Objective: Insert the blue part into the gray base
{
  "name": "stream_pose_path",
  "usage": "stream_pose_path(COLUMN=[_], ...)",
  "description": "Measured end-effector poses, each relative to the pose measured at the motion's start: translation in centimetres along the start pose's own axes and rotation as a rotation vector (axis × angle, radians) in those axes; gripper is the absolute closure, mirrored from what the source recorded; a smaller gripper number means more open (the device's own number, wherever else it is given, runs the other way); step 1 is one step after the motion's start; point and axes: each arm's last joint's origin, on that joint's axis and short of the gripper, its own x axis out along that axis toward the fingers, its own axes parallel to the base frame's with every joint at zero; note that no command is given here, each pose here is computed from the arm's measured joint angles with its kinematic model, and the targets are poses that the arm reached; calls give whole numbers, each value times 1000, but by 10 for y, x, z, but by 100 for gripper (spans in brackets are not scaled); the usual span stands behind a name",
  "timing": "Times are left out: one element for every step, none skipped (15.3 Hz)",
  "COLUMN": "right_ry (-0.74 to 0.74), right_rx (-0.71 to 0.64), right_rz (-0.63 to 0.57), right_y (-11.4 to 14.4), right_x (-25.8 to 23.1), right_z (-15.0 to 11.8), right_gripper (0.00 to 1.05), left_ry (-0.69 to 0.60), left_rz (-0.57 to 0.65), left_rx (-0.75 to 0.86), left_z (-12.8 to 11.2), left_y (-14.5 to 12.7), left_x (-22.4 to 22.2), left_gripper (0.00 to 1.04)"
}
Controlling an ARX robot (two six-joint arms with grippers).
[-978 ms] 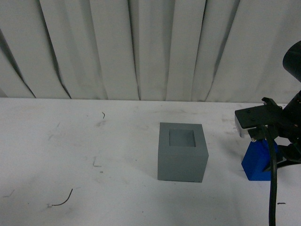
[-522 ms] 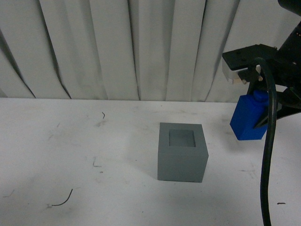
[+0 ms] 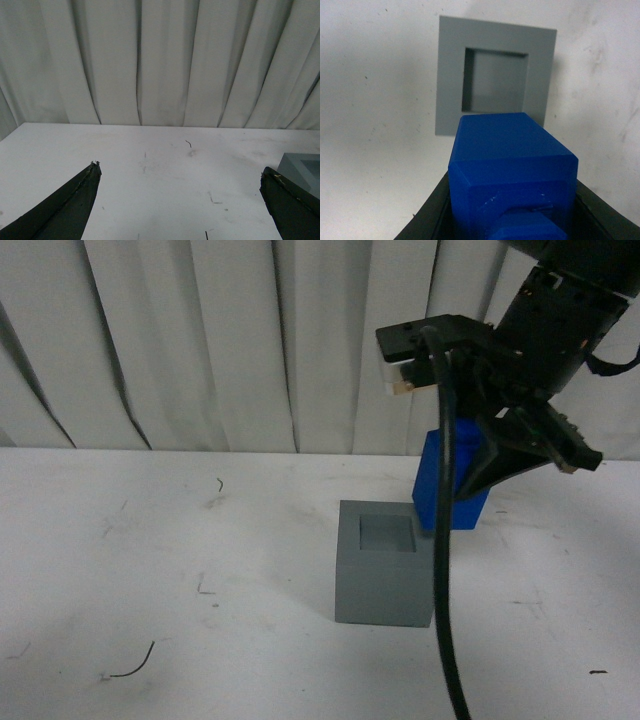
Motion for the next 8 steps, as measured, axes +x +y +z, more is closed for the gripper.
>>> stream_pose_path(right_ry=[-7,-7,-7,-9,-13,-17,-15,-12], right_rx=[4,8,8,6,9,14,21,22], right_rz=[16,29,39,40,36,38,45,53], right_y=[0,2,2,2,1,1,0,1], right_x=[7,12,15,17,19,21,24,27], right_z=[8,13,18,24,28,32,32,35], right_gripper=[58,58,58,58,58,58,58,58], left_ry=[0,0,0,0,0,0,0,0], left_rz=[0,0,0,0,0,0,0,0], left_rx=[0,0,0,0,0,0,0,0], left_z=[0,0,0,0,0,0,0,0], left_y=[0,0,0,0,0,0,0,0], left_x=[0,0,0,0,0,0,0,0], left_gripper=[7,7,7,7,7,7,7,7])
